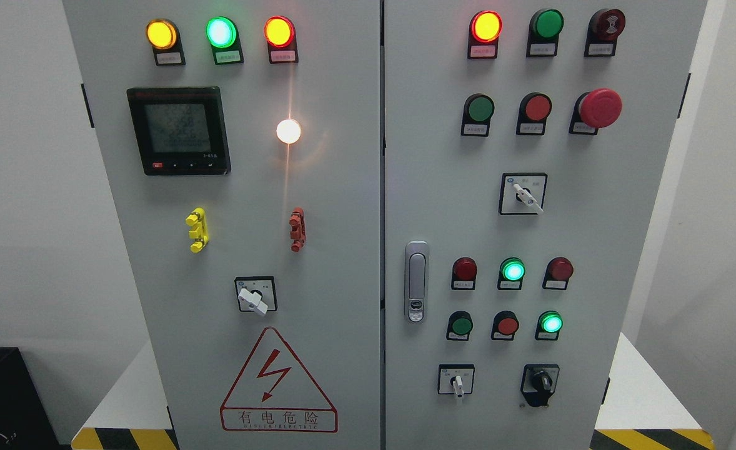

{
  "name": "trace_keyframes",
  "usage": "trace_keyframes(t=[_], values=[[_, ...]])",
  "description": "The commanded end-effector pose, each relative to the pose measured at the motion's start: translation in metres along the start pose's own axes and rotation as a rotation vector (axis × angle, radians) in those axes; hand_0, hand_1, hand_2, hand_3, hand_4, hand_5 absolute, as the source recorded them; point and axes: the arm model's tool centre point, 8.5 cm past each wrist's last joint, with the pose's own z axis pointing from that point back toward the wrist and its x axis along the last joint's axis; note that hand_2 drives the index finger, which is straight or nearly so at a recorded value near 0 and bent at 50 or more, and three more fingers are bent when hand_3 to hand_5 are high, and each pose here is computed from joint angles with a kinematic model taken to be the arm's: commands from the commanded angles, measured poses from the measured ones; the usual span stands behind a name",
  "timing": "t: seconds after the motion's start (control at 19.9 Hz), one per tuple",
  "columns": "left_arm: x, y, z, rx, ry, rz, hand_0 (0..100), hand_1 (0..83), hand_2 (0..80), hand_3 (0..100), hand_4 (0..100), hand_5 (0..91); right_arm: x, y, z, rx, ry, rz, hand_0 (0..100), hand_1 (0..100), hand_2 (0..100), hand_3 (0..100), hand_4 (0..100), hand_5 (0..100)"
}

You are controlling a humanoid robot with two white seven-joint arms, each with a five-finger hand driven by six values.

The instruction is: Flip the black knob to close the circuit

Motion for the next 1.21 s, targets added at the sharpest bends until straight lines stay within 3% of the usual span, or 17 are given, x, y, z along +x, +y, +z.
trace_keyframes(t=[0.0, 0.25, 0.55, 0.6, 0.7, 0.9, 1.15], values=[[-0.006, -0.002, 0.000, -0.003, -0.002, 0.002, 12, 55.6, 0.0, 0, 0, 0.0, -0.012, 0.004, 0.000, 0.008, 0.030, -0.008, 0, 20, 0, 0, 0, 0], [-0.006, -0.002, 0.000, -0.003, -0.002, 0.002, 12, 55.6, 0.0, 0, 0, 0.0, -0.010, 0.005, 0.000, 0.011, 0.017, -0.006, 0, 21, 0, 0, 0, 0], [-0.006, -0.002, 0.000, -0.003, -0.002, 0.002, 12, 55.6, 0.0, 0, 0, 0.0, 0.006, 0.006, 0.000, 0.008, -0.117, 0.037, 0, 20, 0, 2, 0, 0], [-0.006, -0.001, 0.000, -0.002, -0.002, 0.002, 12, 55.6, 0.0, 0, 0, 0.0, 0.009, 0.005, 0.001, 0.006, -0.146, 0.048, 0, 20, 0, 8, 4, 0], [-0.006, -0.002, 0.000, -0.003, -0.002, 0.002, 12, 55.6, 0.0, 0, 0, 0.0, 0.021, 0.004, 0.002, 0.001, -0.217, 0.070, 0, 20, 13, 20, 15, 1], [-0.006, -0.002, 0.000, -0.003, -0.002, 0.002, 12, 55.6, 0.0, 0, 0, 0.0, 0.059, -0.001, 0.005, -0.068, -0.370, 0.108, 0, 20, 29, 43, 40, 18], [-0.006, -0.001, 0.000, -0.002, -0.002, 0.002, 12, 55.6, 0.0, 0, 0, 0.0, 0.112, 0.001, 0.016, -0.151, -0.566, 0.200, 0, 21, 43, 60, 55, 40]])
